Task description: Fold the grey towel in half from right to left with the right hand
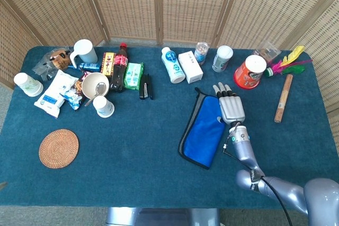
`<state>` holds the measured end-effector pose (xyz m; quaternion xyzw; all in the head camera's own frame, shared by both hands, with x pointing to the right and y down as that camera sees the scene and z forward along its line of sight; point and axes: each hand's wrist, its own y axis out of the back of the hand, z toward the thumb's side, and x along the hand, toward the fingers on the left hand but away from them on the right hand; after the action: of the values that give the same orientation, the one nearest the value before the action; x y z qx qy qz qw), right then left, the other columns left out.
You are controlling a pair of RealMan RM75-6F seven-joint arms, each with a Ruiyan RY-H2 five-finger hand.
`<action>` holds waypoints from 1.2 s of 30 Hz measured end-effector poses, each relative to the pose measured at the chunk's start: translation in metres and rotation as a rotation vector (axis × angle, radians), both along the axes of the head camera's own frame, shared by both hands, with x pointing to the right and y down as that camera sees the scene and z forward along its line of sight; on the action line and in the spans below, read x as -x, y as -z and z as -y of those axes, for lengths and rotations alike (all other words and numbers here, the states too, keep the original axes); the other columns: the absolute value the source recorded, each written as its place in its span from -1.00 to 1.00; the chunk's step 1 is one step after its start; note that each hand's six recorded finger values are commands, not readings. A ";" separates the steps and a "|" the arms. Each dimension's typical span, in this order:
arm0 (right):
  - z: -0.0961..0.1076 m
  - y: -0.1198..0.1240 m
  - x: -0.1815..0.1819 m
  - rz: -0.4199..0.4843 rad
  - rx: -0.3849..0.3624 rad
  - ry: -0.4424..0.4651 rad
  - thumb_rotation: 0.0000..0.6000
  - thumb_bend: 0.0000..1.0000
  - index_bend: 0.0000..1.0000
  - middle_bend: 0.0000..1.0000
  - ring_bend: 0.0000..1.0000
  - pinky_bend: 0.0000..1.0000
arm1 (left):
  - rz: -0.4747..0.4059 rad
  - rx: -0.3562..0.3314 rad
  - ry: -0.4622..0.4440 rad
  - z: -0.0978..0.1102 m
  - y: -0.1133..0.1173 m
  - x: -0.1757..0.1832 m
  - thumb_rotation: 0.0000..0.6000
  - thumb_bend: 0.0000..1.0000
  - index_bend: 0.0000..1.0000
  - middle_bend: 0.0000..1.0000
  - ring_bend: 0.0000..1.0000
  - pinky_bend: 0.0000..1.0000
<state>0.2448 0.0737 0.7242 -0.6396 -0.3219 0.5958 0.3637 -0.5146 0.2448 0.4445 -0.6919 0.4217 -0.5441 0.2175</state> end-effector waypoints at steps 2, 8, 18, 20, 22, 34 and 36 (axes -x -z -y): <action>-0.001 -0.002 -0.005 -0.013 0.002 -0.001 1.00 -1.00 -1.00 -1.00 -1.00 -0.28 | 0.000 0.000 -0.001 0.000 0.000 0.000 1.00 -0.61 -0.98 -1.00 -1.00 -0.96; -0.003 -0.004 -0.012 -0.015 0.007 -0.011 1.00 -1.00 -1.00 -1.00 -1.00 -0.28 | -0.002 0.002 -0.005 -0.001 0.000 -0.001 1.00 -0.61 -0.98 -1.00 -1.00 -0.96; -0.004 0.013 -0.001 0.066 -0.004 0.004 1.00 -1.00 -1.00 -1.00 -1.00 -0.28 | 0.002 0.003 -0.006 -0.001 -0.001 -0.002 1.00 -0.61 -0.98 -1.00 -1.00 -0.96; -0.006 0.018 0.000 0.075 -0.005 0.025 1.00 -1.00 -1.00 -1.00 -1.00 -0.28 | 0.003 0.005 -0.007 -0.001 -0.001 -0.002 1.00 -0.61 -0.98 -1.00 -1.00 -0.96; -0.008 0.022 0.000 0.077 -0.004 0.048 1.00 -1.00 -1.00 -1.00 -1.00 -0.28 | 0.003 0.007 -0.008 -0.001 -0.002 -0.003 1.00 -0.61 -0.98 -1.00 -1.00 -0.96; -0.040 0.034 -0.010 0.104 0.037 0.156 1.00 -1.00 -1.00 -1.00 -1.00 -0.28 | 0.008 0.014 -0.012 -0.001 -0.004 -0.004 1.00 -0.61 -0.98 -1.00 -1.00 -0.96; -0.044 0.036 -0.014 0.101 0.036 0.173 1.00 -1.00 -1.00 -1.00 -1.00 -0.28 | 0.009 0.016 -0.015 -0.001 -0.004 -0.005 1.00 -0.61 -0.98 -1.00 -1.00 -0.96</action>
<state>0.2587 0.1176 0.6887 -0.7006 -0.2729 0.5349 0.3855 -0.5099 0.2463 0.4486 -0.6942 0.4112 -0.5490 0.2180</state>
